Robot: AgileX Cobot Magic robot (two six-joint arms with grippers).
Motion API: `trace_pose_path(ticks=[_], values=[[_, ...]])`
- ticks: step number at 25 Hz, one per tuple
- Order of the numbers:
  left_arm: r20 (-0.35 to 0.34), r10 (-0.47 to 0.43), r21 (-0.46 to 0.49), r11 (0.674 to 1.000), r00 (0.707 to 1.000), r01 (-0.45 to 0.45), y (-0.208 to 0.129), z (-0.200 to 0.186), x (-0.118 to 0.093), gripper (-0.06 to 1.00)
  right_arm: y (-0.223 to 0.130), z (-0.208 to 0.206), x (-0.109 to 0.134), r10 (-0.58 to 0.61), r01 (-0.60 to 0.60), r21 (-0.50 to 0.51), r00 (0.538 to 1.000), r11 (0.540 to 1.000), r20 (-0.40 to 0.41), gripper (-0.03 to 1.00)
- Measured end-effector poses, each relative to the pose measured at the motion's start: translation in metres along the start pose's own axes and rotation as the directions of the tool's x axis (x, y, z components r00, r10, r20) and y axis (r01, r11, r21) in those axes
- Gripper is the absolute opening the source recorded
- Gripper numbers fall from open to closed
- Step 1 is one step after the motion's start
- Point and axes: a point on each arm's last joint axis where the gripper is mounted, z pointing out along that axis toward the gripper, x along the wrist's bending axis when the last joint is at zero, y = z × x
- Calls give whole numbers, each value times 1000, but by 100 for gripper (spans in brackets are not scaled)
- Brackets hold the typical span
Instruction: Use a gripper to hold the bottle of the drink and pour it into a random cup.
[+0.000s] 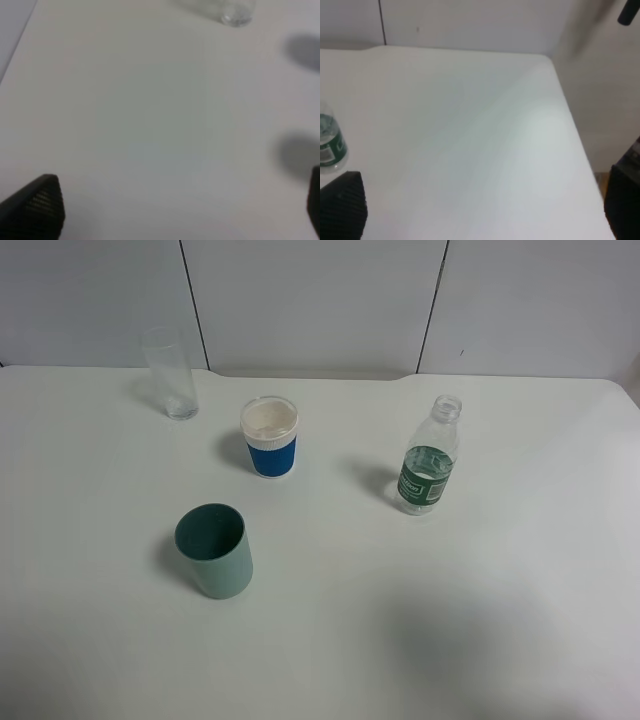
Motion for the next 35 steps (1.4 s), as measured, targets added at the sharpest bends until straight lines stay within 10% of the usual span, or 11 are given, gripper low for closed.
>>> trace_pose_path(ticks=[35], values=[[0,0,0,1000,1000,0,0,0,0,98,-62,47,10,-36,44,99,996,994,-79,94]])
